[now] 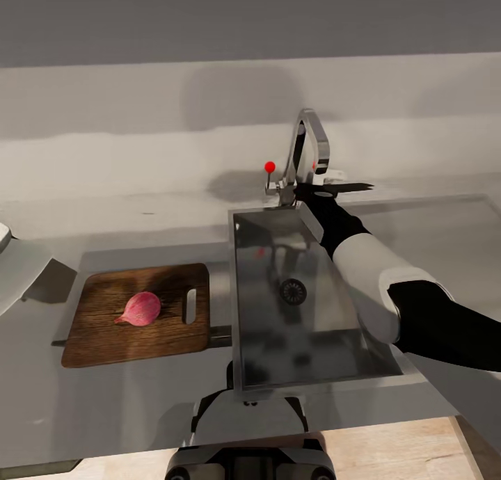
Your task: In the kitchen, take the Vidalia onion out of the sink, dice it on the chopping board with the paring knife, put the diced onion into the bowl on the countertop, then place both the paring knife and the chopping board into the sink.
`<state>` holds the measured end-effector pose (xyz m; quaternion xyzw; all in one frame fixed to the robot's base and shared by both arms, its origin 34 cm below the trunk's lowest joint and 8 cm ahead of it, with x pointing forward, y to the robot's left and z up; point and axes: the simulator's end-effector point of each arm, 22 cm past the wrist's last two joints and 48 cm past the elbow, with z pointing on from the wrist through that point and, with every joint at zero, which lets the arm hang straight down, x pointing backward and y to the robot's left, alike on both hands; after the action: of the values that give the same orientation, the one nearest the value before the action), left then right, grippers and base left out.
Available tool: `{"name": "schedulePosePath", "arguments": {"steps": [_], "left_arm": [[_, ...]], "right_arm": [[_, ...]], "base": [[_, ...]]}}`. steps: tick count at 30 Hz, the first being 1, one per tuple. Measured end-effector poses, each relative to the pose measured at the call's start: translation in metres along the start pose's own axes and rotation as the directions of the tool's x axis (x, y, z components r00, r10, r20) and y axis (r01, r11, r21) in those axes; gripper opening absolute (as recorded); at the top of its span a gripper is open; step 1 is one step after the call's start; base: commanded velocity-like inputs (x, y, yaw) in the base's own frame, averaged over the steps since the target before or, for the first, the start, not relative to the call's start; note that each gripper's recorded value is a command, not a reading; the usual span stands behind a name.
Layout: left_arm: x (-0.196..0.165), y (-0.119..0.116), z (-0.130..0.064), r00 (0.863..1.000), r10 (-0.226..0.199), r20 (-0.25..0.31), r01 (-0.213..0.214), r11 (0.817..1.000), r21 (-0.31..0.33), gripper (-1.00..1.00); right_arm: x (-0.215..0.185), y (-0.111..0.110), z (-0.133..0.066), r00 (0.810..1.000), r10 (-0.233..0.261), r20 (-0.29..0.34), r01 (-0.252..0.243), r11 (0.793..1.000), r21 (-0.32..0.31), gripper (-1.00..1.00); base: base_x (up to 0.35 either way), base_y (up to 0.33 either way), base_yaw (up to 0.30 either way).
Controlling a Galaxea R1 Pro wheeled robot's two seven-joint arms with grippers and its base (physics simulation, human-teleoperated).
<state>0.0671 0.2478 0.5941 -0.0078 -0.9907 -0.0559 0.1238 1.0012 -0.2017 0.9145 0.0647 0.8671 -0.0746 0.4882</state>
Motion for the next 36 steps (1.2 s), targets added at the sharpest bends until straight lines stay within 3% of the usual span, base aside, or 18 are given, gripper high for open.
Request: {"name": "schedulePosePath", "arguments": {"steps": [31,36], "left_arm": [[0.0,-0.004,0.0,1.0,-0.001,-0.001,0.001,1.0,0.006,1.0],[0.0,-0.005,-0.001,1.0,-0.001,-0.001,0.001,1.0,0.006,1.0]], "right_arm": [[-0.014,0.001,0.0,1.0,0.0,0.024,0.0,1.0,-0.013,1.0],[-0.008,0.001,-0.001,1.0,-0.019,-0.015,0.019,1.0,-0.021,1.0]], "base": [[0.0,0.0,0.0],[0.0,0.0,0.0]]}}
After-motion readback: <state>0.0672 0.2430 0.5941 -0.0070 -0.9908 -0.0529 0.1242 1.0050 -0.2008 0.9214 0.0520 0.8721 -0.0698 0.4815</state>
